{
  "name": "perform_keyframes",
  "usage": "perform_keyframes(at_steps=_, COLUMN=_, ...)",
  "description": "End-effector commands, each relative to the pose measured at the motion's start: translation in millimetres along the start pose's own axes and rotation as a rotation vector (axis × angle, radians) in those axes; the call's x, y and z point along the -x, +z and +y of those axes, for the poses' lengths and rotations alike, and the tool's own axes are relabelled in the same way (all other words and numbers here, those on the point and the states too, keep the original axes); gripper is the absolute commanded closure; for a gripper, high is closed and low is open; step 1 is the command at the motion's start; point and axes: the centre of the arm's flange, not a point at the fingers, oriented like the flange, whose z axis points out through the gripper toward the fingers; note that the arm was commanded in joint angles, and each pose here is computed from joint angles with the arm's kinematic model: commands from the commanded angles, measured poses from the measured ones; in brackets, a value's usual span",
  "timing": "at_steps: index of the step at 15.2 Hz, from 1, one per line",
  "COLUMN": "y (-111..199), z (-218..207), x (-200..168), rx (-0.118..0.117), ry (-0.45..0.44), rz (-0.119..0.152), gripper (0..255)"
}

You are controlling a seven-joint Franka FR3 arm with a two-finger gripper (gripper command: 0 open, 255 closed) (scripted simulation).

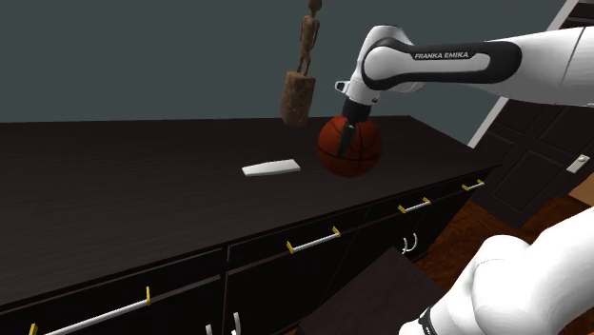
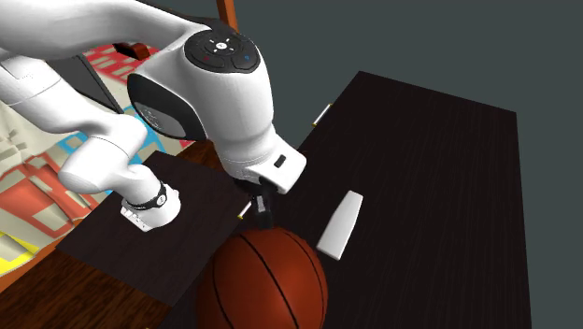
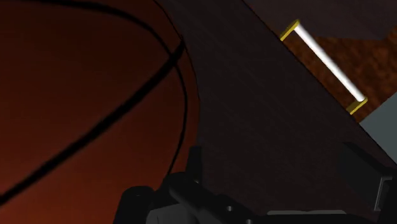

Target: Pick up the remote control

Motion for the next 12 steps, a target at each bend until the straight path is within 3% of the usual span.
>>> perform_keyframes(at_steps=1, y=36.8, z=28.2, x=-15.9, rx=0.05, ry=-0.091, rz=-0.094, gripper=0)
perform_keyframes(at_steps=12, y=89.6, z=34.8, x=-143.5, rx=0.062, ry=-0.533, rz=-0.071, gripper=0)
